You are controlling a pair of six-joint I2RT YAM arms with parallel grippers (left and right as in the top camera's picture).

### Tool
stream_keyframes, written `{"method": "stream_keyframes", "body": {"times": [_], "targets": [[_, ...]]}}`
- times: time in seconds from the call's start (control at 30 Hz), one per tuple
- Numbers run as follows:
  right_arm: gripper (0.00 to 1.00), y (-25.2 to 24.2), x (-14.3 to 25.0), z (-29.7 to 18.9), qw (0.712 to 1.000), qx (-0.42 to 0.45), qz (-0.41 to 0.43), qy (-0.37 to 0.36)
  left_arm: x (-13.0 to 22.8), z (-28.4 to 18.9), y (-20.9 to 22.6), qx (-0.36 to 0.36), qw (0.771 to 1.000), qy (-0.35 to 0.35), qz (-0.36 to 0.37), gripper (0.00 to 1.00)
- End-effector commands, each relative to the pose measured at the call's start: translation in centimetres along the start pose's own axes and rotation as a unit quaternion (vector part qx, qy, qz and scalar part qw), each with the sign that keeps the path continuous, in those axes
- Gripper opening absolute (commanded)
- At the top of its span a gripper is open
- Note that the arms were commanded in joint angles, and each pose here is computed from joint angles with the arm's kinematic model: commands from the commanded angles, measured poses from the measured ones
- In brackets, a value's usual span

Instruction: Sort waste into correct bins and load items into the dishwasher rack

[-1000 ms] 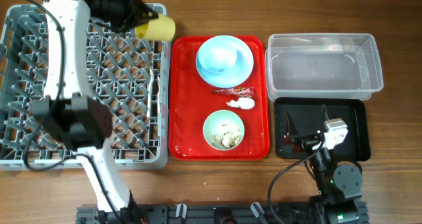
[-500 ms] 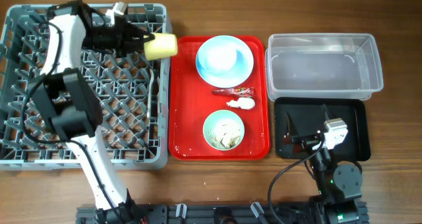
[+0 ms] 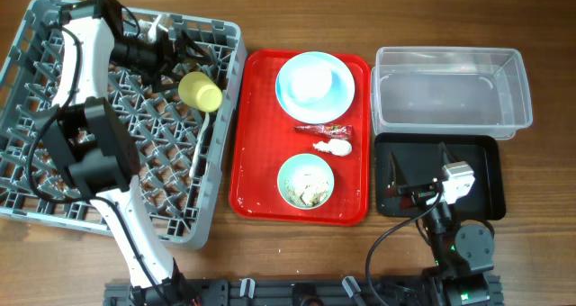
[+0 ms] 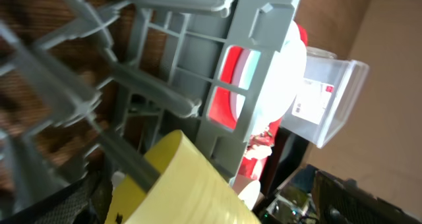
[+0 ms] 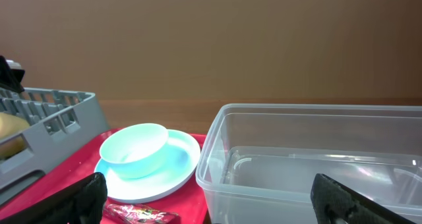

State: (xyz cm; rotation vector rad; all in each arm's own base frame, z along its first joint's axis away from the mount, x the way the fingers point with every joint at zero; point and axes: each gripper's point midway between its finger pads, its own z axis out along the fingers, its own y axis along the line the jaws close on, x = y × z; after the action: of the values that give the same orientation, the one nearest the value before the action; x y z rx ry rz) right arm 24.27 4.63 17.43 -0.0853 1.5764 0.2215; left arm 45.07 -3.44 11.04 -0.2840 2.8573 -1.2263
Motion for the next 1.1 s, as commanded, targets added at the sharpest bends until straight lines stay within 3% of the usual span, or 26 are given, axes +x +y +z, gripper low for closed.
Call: {"method": "stream_keyframes", "body": {"times": [0.0, 0.2, 0.27, 0.3, 0.33, 0.37, 0.5, 0.6, 0.63, 0.67, 0.73, 0.77, 0.87, 1.07], "targets": [[1.00, 0.0, -0.2, 0.0, 1.000, 0.000, -0.004, -0.004, -1.3, -4.0, 0.8, -0.074, 0.995, -0.062, 0.001, 1.00], [1.00, 0.0, -0.2, 0.0, 1.000, 0.000, -0.004, -0.004, 1.4, -9.9, -5.8, -0.136, 0.979, -0.145, 0.034, 0.99], [1.00, 0.0, -0.2, 0.0, 1.000, 0.000, -0.004, -0.004, 3.0, -9.8, -8.4, -0.164, 0.972, -0.150, 0.070, 0.91], [1.00, 0.0, -0.2, 0.0, 1.000, 0.000, -0.004, -0.004, 3.7, -9.4, -8.7, -0.196, 0.967, -0.147, 0.073, 0.73], [1.00, 0.0, -0.2, 0.0, 1.000, 0.000, -0.004, -0.004, 4.2, -8.6, -8.9, -0.219, 0.963, -0.136, 0.082, 0.14], [1.00, 0.0, -0.2, 0.0, 1.000, 0.000, -0.004, -0.004, 5.2, -7.5, -9.0, -0.244, 0.959, -0.118, 0.079, 0.04], [1.00, 0.0, -0.2, 0.0, 1.000, 0.000, -0.004, -0.004, 7.9, -4.3, -7.9, -0.357, 0.928, -0.087, 0.055, 0.06], [1.00, 0.0, -0.2, 0.0, 1.000, 0.000, -0.004, -0.005, 9.6, -2.2, -6.4, -0.436, 0.895, -0.080, 0.044, 0.34], [1.00, 0.0, -0.2, 0.0, 1.000, 0.000, -0.004, -0.005, 9.5, -1.2, -6.0, -0.439, 0.893, -0.078, 0.050, 0.39], [1.00, 0.0, -0.2, 0.0, 1.000, 0.000, -0.004, -0.005, 9.4, -0.3, -5.4, -0.439, 0.894, -0.077, 0.053, 0.39], [1.00, 0.0, -0.2, 0.0, 1.000, 0.000, -0.004, -0.005, 8.4, 1.0, -4.1, -0.434, 0.895, -0.090, 0.052, 0.22], [1.00, 0.0, -0.2, 0.0, 1.000, 0.000, -0.004, -0.005, 7.4, 1.1, -3.7, -0.428, 0.896, -0.106, 0.050, 0.06], [1.00, 0.0, -0.2, 0.0, 1.000, 0.000, -0.004, -0.005, 4.1, -0.2, -3.0, -0.409, 0.897, -0.165, 0.036, 0.04], [1.00, 0.0, -0.2, 0.0, 1.000, 0.000, -0.004, -0.005, 2.9, 0.3, -1.2, -0.404, 0.896, -0.181, 0.028, 0.04]]}}
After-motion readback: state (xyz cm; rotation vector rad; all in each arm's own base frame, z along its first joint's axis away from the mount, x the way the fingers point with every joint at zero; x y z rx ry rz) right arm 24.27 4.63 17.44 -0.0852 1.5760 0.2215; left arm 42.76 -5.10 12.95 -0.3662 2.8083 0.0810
